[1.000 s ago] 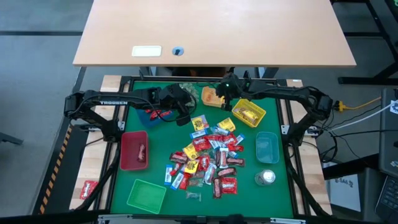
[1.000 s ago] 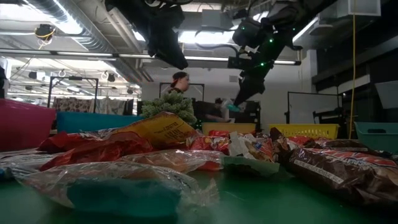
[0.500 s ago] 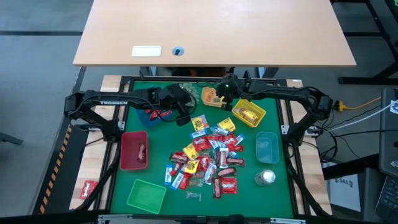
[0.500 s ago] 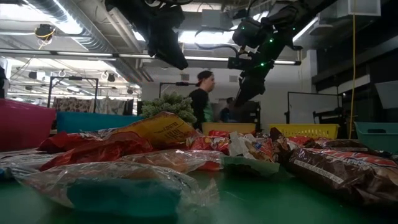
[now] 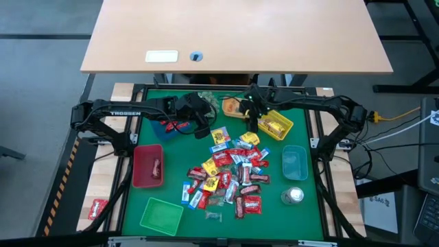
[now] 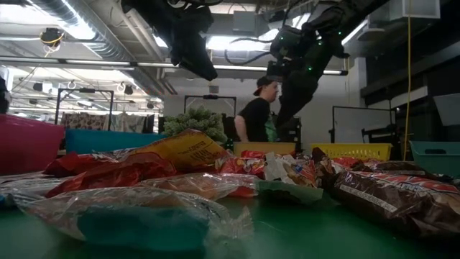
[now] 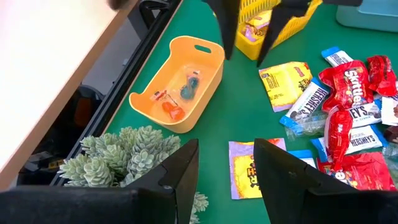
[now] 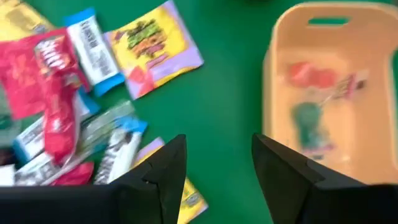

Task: Sort candy
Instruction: Put the yellow candy into the yellow bin

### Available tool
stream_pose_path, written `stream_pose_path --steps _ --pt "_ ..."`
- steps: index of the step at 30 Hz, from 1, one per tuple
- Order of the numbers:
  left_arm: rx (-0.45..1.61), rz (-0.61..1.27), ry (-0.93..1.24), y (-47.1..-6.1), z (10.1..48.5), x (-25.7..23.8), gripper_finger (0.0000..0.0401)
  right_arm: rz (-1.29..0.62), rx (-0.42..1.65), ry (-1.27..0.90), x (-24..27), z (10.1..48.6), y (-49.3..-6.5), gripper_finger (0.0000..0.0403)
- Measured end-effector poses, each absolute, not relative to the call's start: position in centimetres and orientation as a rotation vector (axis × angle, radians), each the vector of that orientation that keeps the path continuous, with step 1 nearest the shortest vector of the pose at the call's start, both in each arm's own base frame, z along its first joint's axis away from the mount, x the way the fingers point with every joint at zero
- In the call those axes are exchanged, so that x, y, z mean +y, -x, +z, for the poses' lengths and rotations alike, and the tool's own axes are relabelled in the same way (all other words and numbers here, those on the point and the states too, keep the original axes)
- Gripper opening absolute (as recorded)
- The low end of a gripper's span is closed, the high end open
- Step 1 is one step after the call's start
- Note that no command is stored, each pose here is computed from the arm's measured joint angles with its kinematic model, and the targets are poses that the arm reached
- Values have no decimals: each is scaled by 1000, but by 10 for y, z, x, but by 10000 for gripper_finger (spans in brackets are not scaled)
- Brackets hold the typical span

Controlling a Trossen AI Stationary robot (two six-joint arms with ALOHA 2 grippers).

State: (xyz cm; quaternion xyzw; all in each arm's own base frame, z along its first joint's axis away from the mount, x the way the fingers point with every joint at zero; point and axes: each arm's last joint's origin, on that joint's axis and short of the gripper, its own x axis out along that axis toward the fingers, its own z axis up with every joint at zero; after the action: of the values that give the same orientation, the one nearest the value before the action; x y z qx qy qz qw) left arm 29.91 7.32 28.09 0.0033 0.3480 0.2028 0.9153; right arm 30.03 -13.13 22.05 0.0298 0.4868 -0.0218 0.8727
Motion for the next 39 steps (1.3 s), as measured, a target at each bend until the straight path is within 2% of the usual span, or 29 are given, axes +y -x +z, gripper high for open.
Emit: stream_pose_path --steps 9,17,24,39 --pt "716 417 -7 -299 281 73 141 49 1086 -127 -121 216 -295 179" --pt "716 417 -7 -299 281 73 141 187 1128 11 -94 201 -296 179" --pt "716 417 -7 -299 281 73 141 91 1216 176 -84 187 -293 179" --pt "716 417 -7 -299 281 73 141 71 1161 193 -88 154 -303 179"
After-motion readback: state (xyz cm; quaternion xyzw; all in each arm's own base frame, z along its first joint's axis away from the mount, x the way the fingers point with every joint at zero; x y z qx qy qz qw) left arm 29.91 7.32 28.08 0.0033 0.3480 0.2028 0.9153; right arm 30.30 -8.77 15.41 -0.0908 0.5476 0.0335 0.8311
